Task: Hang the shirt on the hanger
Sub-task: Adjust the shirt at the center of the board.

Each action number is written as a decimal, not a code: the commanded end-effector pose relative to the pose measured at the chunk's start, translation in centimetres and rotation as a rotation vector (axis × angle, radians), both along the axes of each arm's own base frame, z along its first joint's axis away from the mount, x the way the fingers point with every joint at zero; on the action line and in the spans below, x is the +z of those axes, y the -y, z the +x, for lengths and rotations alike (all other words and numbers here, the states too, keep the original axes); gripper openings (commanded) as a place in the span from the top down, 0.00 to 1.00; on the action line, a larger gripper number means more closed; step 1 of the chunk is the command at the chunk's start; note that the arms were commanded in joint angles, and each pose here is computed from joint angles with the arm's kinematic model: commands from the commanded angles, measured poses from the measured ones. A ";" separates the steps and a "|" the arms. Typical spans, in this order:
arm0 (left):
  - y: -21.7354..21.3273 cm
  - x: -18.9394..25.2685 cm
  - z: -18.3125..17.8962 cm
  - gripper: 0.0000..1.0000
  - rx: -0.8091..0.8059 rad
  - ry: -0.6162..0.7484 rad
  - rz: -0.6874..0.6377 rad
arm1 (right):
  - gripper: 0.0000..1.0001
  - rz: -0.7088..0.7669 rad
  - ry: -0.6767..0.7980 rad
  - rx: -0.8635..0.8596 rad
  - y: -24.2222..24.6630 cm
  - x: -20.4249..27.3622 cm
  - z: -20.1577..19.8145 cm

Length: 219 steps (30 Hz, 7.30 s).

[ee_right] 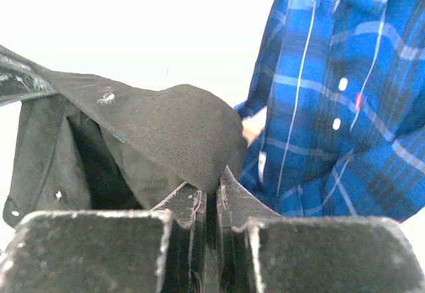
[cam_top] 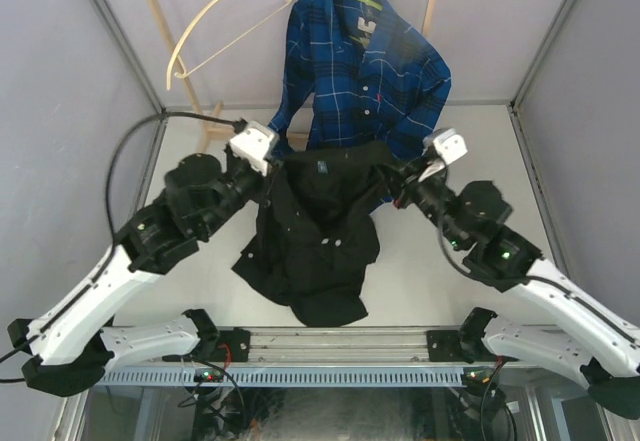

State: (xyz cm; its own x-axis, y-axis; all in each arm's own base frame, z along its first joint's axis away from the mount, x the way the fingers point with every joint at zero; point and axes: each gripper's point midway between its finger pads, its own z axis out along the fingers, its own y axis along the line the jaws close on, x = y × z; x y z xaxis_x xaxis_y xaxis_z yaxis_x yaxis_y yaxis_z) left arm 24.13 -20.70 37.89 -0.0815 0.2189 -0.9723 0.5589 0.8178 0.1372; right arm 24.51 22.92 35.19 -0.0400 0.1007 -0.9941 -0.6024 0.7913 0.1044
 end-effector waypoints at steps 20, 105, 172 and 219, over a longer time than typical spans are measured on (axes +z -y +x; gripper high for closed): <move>-4.3 33.7 -3.8 1.00 -0.004 0.556 -0.541 | 1.00 0.155 0.537 -0.115 2.6 30.9 -3.3; -1.1 -9.8 0.5 0.87 0.157 -0.181 -0.268 | 0.66 -0.423 -0.370 0.294 -4.8 -16.6 -0.7; -0.2 -20.1 -0.6 0.54 0.218 -0.345 -0.233 | 1.00 -0.240 -0.432 0.072 -3.6 -14.5 -0.1; -8.4 26.5 -5.9 1.00 0.044 0.321 -0.534 | 1.00 0.080 0.460 -0.336 6.5 29.8 -1.6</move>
